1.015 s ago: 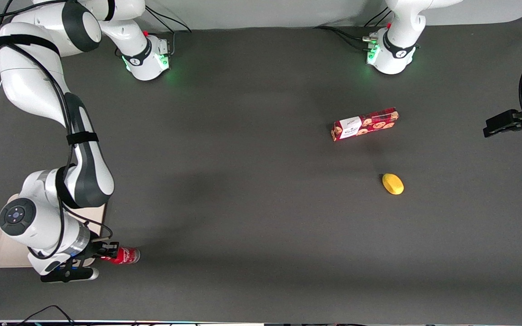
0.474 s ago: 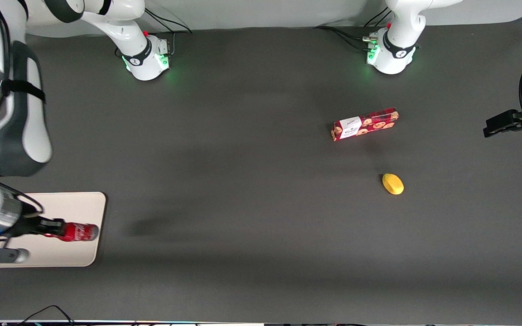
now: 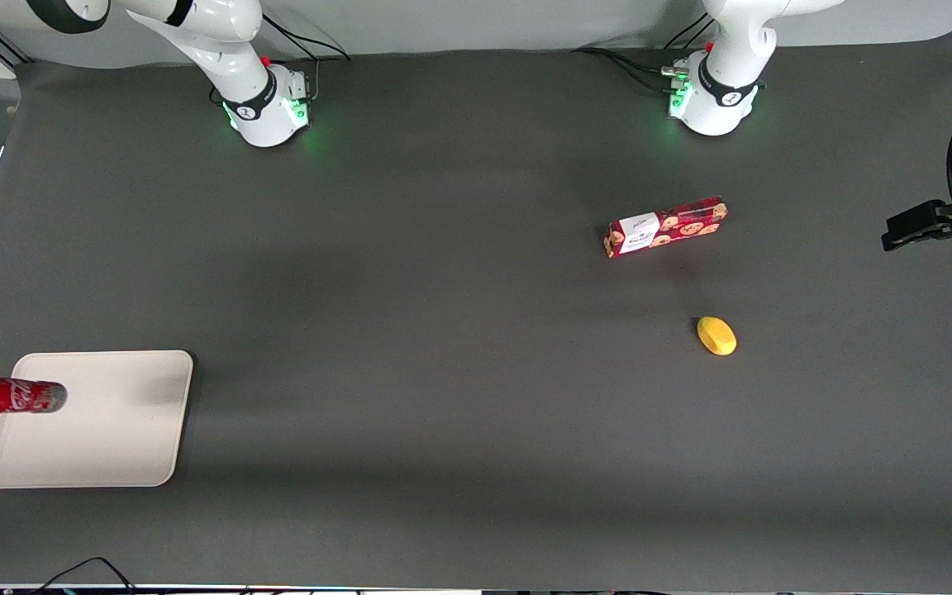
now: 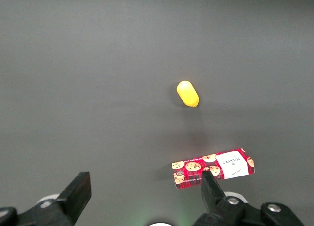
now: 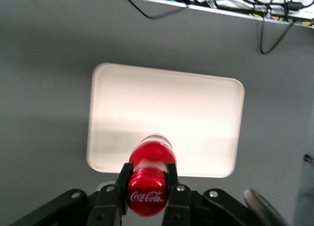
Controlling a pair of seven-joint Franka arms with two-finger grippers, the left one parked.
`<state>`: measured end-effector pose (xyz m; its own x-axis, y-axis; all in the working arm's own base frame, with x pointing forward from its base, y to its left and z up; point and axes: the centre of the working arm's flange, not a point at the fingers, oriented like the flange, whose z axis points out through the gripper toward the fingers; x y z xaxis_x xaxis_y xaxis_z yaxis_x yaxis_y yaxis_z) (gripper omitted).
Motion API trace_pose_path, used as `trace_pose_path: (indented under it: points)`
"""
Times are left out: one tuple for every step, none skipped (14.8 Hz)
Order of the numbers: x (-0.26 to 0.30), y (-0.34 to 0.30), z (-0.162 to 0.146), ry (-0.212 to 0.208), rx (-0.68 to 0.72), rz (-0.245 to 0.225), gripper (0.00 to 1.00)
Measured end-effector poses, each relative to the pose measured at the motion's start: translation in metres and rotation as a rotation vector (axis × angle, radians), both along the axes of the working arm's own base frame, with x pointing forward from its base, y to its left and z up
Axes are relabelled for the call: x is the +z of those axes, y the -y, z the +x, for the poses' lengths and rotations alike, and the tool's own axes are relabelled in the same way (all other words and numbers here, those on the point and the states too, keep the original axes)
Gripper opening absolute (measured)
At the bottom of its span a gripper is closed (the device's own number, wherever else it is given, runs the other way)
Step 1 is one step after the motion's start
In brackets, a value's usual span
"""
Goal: Place coke bottle on tray
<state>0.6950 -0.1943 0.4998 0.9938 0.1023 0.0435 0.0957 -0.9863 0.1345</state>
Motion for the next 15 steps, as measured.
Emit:
trace_pose_path:
  points:
    - [-0.007, 0.019, -0.004, -0.018, 0.023, -0.010, 0.32]
    - [-0.015, 0.036, -0.007, -0.030, 0.046, -0.018, 0.32]
    - [-0.024, 0.054, -0.008, -0.035, 0.075, -0.025, 0.32]
    - [-0.035, 0.071, -0.010, -0.038, 0.103, -0.031, 0.32]
    - [-0.048, 0.089, -0.011, -0.038, 0.130, -0.036, 0.32]
    - [-0.062, 0.108, -0.013, -0.031, 0.149, -0.039, 0.32]
    - [-0.077, 0.129, -0.016, -0.024, 0.162, -0.029, 0.32]
    - [-0.092, 0.149, -0.020, -0.018, 0.173, -0.006, 0.32]
    - [-0.106, 0.167, -0.025, -0.013, 0.183, 0.021, 0.32]
    - [-0.117, 0.180, -0.029, -0.011, 0.189, 0.043, 0.32]
    - [-0.126, 0.187, -0.031, -0.012, 0.191, 0.055, 0.32]
    - [-0.134, 0.190, -0.031, -0.015, 0.192, 0.061, 0.32]
    - [-0.139, 0.190, -0.029, -0.013, 0.200, 0.061, 0.32]
    - [-0.144, 0.191, -0.028, -0.008, 0.216, 0.057, 0.32]
    - [-0.150, 0.193, -0.026, -0.001, 0.227, 0.053, 0.32]
